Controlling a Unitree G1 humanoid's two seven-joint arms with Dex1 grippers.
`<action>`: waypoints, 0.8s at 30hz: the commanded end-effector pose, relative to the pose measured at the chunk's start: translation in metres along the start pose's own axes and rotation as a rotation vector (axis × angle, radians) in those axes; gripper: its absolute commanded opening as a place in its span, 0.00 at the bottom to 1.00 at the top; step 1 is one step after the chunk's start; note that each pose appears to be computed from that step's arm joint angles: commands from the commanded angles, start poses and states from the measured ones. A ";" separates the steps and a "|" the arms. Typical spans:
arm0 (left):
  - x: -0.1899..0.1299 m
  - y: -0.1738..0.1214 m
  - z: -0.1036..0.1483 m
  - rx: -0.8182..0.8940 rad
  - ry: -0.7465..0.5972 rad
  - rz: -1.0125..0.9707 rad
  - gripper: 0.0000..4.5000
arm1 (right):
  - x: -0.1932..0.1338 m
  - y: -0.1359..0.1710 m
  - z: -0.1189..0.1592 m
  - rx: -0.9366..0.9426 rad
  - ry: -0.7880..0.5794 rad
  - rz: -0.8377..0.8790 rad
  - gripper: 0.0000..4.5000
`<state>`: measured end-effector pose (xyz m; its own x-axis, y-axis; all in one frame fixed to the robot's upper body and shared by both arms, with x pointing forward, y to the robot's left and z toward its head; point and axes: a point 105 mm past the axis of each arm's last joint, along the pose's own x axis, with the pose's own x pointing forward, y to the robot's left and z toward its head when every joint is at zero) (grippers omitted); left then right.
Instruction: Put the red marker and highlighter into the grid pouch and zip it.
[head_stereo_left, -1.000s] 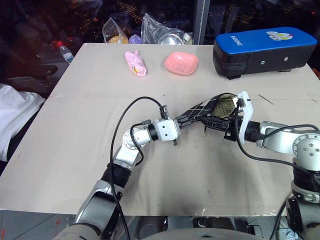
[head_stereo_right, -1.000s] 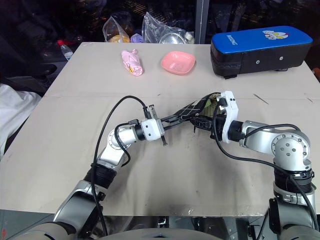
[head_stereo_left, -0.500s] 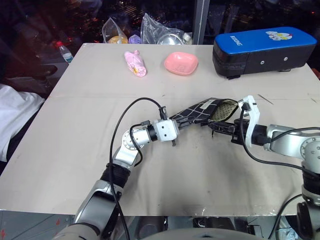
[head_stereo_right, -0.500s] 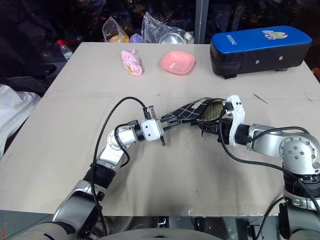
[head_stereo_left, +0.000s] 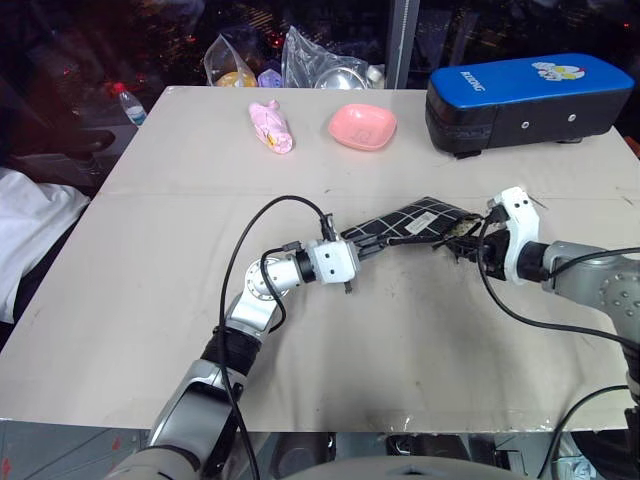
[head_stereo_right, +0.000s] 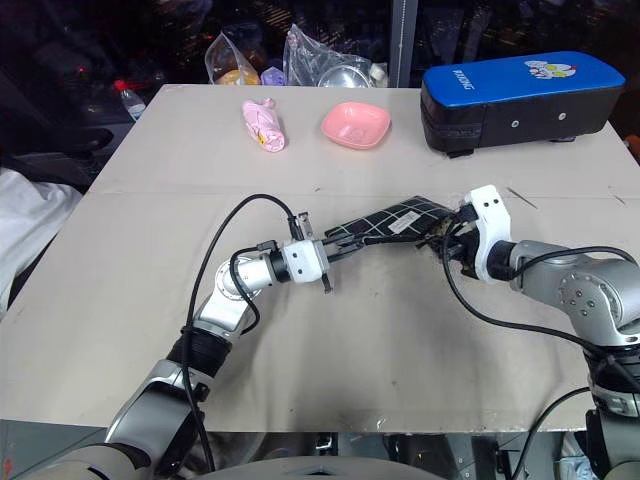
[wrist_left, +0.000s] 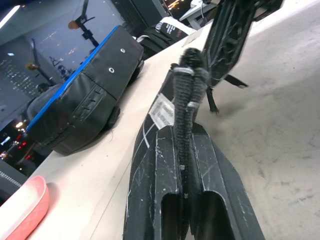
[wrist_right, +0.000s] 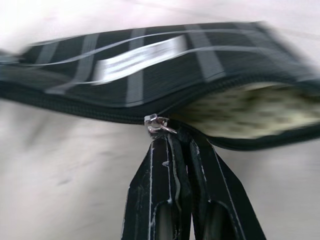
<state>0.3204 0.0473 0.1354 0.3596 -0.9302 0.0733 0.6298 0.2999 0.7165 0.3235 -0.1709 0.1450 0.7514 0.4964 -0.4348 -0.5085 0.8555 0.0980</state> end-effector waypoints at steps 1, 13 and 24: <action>-0.005 0.013 0.004 0.023 -0.013 0.046 0.00 | -0.010 -0.036 0.018 -0.046 -0.076 -0.188 0.01; -0.007 0.017 0.000 0.020 0.010 0.066 0.00 | -0.016 -0.083 0.029 -0.027 -0.180 -0.444 0.01; -0.037 0.023 -0.020 -0.038 0.131 0.066 0.44 | -0.030 -0.085 0.021 -0.179 -0.197 -0.366 1.00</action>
<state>0.3338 0.0844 0.1234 0.4669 -0.8842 -0.0155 0.6508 0.3317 0.6829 0.3530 -0.2469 0.1512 0.9319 0.2046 -0.2996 -0.2541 0.9575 -0.1363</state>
